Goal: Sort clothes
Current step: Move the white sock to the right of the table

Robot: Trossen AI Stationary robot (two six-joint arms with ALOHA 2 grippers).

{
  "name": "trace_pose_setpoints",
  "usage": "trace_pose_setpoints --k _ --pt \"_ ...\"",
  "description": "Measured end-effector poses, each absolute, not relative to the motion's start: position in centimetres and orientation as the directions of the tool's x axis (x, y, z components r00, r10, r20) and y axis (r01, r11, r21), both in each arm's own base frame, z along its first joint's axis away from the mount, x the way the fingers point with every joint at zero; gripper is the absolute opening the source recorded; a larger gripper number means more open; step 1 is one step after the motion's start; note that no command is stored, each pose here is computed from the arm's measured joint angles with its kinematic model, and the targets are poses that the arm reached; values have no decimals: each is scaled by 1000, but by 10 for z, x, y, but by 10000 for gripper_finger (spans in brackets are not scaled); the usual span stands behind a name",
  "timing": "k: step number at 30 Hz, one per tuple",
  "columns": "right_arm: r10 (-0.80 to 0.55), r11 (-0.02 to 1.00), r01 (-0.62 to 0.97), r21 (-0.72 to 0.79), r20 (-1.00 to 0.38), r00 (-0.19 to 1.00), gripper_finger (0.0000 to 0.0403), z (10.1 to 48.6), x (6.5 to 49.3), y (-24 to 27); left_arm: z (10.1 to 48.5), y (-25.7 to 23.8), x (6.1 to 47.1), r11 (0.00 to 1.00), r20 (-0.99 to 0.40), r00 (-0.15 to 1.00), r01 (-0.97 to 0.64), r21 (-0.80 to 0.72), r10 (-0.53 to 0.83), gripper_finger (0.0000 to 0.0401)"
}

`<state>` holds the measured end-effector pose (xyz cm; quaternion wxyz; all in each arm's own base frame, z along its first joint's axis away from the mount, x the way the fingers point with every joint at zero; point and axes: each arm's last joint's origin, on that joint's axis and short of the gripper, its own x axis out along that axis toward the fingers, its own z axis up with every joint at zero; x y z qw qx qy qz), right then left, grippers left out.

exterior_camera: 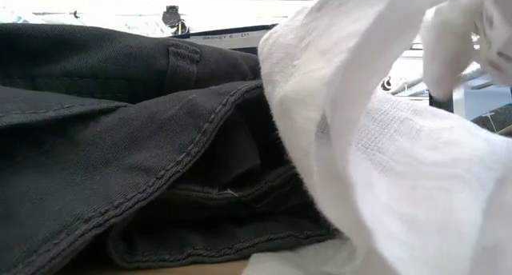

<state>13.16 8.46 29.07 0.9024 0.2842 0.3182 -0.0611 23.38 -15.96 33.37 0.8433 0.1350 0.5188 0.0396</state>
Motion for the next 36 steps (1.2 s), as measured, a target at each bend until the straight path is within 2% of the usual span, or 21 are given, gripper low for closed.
trace_pose_setpoints --k 3,8,11,13,21,25,29,32,36 --pt "4 770 458 444 -721 693 0 281 118 73 335 -165 234 962 -840 504 60 267 202 178" --pt "-117 624 746 233 -916 383 0 264 90 52 337 -171 233 966 -823 537 50 254 188 178" --pt "-154 519 849 102 -965 210 0 259 78 46 337 -172 233 965 -823 536 56 257 188 178" --pt "-137 481 875 59 -980 142 0 258 76 46 337 -171 233 964 -822 537 57 260 190 178" --pt "-136 490 869 72 -978 157 0 245 100 62 337 -171 234 950 -801 556 63 306 221 178" --pt "-132 504 864 12 -987 90 0 219 112 72 338 -172 235 951 -790 575 66 303 212 178" --pt "-128 514 855 -63 -992 4 0 209 124 83 338 -172 235 948 -791 573 74 309 213 178" --pt "-79 564 825 -36 -997 10 2 202 134 91 338 -172 235 943 -790 575 93 320 212 178" --pt "1 637 770 39 -999 50 25 201 141 97 339 -172 238 941 -782 589 105 322 202 178"
